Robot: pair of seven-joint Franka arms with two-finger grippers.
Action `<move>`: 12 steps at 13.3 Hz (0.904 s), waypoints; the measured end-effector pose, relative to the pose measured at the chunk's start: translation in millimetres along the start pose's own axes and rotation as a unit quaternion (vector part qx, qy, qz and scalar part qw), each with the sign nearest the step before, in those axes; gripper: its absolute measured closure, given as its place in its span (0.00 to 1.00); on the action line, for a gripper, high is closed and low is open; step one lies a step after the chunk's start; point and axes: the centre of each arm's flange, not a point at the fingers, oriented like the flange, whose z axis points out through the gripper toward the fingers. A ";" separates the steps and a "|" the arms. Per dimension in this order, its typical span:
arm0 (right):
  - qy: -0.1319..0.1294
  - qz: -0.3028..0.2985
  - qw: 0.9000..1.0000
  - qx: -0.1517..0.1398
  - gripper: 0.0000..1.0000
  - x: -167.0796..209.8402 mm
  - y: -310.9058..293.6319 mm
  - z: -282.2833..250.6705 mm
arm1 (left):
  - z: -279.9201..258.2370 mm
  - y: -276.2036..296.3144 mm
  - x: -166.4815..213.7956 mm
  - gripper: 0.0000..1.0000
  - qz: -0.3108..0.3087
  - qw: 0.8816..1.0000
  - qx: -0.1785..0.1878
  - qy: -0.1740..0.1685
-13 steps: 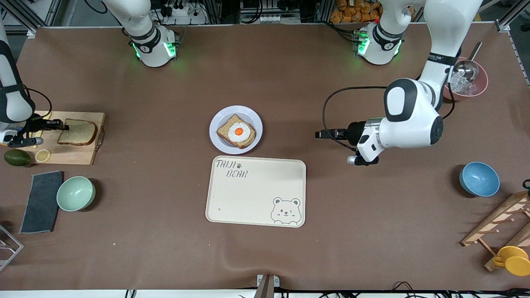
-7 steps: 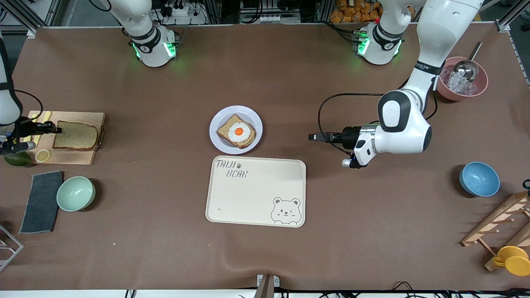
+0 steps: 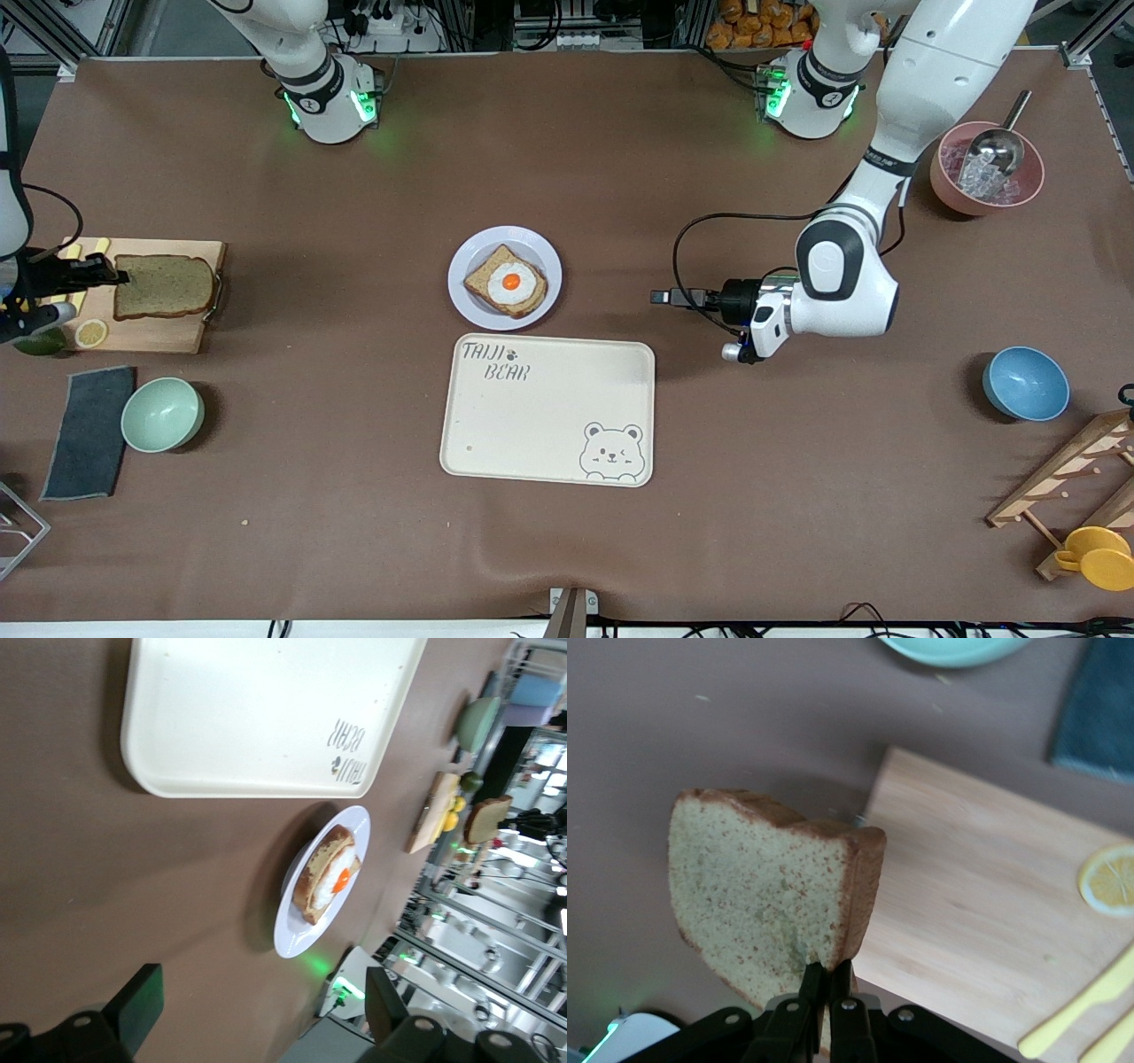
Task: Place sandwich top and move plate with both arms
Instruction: 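Carry the bread over the plate while the left gripper grasps the plate rim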
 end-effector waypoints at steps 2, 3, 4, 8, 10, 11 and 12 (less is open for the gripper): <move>0.006 -0.052 0.999 -0.003 0.93 26.1 -32.3 -11.2 | 8.6 -7.9 -1.9 0.00 0.008 1.000 -0.021 0.004; 0.020 -0.074 0.997 0.010 0.93 37.4 -47.9 -13.9 | 13.0 -11.3 -4.7 0.00 0.021 0.999 -0.030 0.005; 0.038 -0.097 0.994 0.030 0.93 45.0 -58.8 -14.8 | 18.1 -16.4 -8.6 0.00 0.033 0.999 -0.039 0.008; 0.087 -0.208 0.970 0.092 0.93 59.0 -83.6 -13.5 | 38.2 -42.8 -20.7 0.00 0.073 0.995 -0.064 0.014; 0.082 -0.276 0.953 0.090 0.93 80.8 -116.3 -11.3 | 49.6 -49.5 -23.9 0.00 0.073 0.995 -0.073 0.010; 0.074 -0.314 0.943 0.084 0.93 98.8 -145.1 -9.2 | 55.6 -51.5 -25.4 0.00 0.071 0.994 -0.081 0.012; 0.066 -0.352 0.931 0.073 0.93 119.2 -180.6 -7.0 | 62.4 -53.6 -27.2 0.00 0.073 0.993 -0.092 0.017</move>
